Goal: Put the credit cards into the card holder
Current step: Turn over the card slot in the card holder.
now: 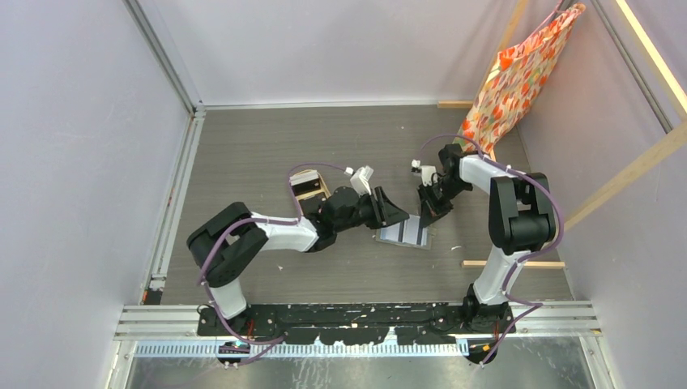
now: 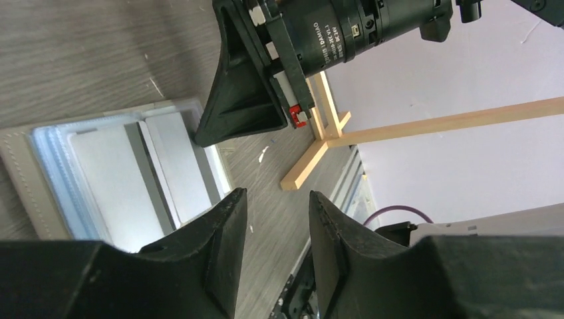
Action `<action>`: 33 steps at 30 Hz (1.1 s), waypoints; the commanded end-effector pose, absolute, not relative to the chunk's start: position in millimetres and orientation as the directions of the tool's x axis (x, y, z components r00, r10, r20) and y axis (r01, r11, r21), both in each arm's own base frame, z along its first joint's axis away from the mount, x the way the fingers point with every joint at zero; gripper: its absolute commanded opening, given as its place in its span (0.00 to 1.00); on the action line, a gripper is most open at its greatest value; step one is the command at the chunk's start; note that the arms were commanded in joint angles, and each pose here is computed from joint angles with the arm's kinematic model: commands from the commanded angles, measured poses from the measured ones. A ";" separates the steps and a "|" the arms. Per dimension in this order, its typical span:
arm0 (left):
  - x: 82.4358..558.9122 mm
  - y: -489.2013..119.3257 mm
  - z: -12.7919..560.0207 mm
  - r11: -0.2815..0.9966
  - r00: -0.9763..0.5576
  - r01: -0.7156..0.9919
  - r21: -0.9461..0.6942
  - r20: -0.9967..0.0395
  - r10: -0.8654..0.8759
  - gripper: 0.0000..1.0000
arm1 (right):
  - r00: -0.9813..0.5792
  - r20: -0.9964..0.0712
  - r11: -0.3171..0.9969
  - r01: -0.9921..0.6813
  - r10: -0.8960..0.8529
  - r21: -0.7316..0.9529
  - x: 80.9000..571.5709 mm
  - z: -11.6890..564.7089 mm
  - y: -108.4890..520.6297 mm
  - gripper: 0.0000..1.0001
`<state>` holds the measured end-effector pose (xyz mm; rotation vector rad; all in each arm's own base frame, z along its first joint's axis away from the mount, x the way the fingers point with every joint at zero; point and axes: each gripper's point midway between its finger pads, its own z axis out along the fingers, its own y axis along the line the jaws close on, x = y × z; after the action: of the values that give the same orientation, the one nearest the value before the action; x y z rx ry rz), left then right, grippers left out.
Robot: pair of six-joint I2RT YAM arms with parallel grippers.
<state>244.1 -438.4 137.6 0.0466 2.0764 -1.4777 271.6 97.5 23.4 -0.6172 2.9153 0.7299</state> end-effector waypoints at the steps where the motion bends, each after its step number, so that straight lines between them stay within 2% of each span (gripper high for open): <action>1: 248.4 -420.5 116.6 0.500 -0.795 0.390 -0.773 -0.557 -0.241 0.41 | -0.900 -0.210 0.802 -0.435 -0.382 0.409 278.9 30.7 98.1 0.01; 9: 253.8 -401.5 92.3 0.613 -0.795 0.360 -0.703 -0.575 -0.193 0.41 | -0.876 -0.275 0.791 -0.477 -0.396 0.383 282.6 46.7 98.3 0.02; 16: 256.1 -396.5 85.9 0.635 -0.805 0.362 -0.682 -0.573 -0.156 0.42 | -0.842 -0.375 0.705 -0.532 -0.387 0.469 276.9 75.6 120.9 0.04; 26: 257.5 -402.9 75.8 0.627 -0.827 0.349 -0.696 -0.543 -0.143 0.42 | -0.874 -0.323 0.683 -0.485 -0.362 0.546 275.3 64.4 155.0 0.04; 33: 258.1 -407.0 75.4 0.608 -0.834 0.344 -0.716 -0.530 -0.152 0.42 | -0.888 -0.264 0.750 -0.460 -0.377 0.475 280.5 37.8 156.2 0.04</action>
<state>249.5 -395.2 56.4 0.1479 2.3426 -1.1113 268.7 157.3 45.6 -0.7132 2.7766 0.9089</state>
